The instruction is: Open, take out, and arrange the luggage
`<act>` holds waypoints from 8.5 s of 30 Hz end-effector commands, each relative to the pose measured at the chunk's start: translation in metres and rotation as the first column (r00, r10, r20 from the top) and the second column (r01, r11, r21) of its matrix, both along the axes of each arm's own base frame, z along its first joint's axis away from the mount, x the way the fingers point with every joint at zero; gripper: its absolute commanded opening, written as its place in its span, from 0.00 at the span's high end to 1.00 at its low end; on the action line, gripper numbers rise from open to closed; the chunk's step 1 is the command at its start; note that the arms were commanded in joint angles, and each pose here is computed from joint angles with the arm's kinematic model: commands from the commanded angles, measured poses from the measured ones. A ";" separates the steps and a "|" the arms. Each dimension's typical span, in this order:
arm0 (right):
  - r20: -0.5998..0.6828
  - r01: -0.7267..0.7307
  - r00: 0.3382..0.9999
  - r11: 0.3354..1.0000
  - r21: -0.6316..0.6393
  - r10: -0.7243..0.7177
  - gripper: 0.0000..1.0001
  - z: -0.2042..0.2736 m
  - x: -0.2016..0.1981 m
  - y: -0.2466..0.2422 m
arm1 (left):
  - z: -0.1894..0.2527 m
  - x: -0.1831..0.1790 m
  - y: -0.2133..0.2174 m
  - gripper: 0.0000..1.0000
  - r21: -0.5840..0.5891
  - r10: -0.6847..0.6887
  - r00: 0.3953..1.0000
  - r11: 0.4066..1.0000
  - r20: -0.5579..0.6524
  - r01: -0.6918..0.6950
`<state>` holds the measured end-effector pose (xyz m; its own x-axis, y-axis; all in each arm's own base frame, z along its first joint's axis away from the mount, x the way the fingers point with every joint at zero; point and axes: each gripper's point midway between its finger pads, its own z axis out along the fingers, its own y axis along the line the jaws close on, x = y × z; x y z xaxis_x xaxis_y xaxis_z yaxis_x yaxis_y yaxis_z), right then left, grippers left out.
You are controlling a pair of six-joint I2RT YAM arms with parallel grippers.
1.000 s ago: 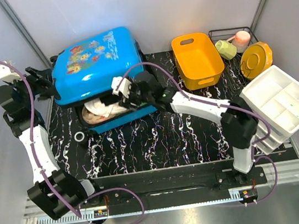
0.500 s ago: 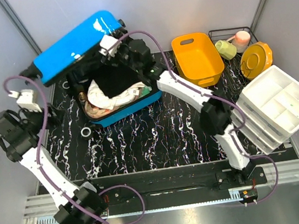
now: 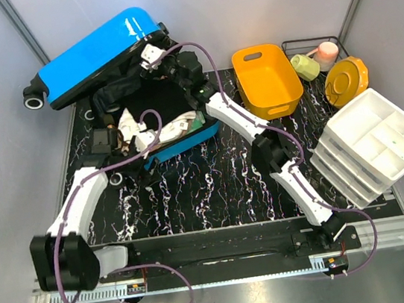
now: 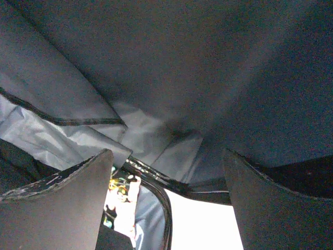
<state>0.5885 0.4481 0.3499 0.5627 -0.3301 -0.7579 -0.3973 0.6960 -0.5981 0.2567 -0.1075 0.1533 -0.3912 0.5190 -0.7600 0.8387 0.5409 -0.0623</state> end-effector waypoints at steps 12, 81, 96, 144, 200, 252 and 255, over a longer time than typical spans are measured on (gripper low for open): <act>0.105 0.116 0.986 0.984 0.134 -0.130 0.03 0.061 0.035 -0.084 | -0.049 0.067 0.011 0.25 0.265 -0.034 0.992 0.964 0.125 -0.001; -0.137 -0.077 0.987 0.996 0.051 0.083 0.01 0.039 -0.029 -0.082 | 0.174 0.114 0.059 0.17 -0.195 0.419 0.779 0.908 0.466 -0.371; -0.834 -0.669 0.405 0.743 0.009 0.375 0.09 -0.147 -0.273 -0.081 | 0.276 0.261 0.135 0.17 -0.370 0.680 0.469 0.715 0.564 -0.593; -0.860 -0.211 0.506 0.956 -0.203 -0.071 0.00 -0.095 -0.198 -0.243 | 0.176 0.084 0.048 0.09 -0.207 0.303 0.936 0.941 0.178 -0.266; -0.962 -0.481 0.270 0.872 -0.089 0.050 0.15 -0.159 -0.291 -0.208 | 0.051 0.084 0.062 0.27 -0.204 0.716 0.586 0.553 -0.379 -0.808; -0.915 -0.203 0.036 0.899 0.388 0.403 0.05 -0.104 -0.187 -0.108 | 0.054 0.074 0.102 1.00 -0.092 0.779 0.557 0.556 -0.288 -0.826; -0.911 -0.191 -0.031 0.893 0.409 0.411 0.04 -0.113 -0.191 -0.090 | 0.052 0.075 0.102 1.00 -0.093 0.774 0.561 0.561 -0.294 -0.822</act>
<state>0.4019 0.3250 0.2171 -0.6570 -0.2574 -0.7086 -0.7393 0.4044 0.5385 0.3280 -0.0069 0.2027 -0.7288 -0.2631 -0.6322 -0.0189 0.9307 -0.3654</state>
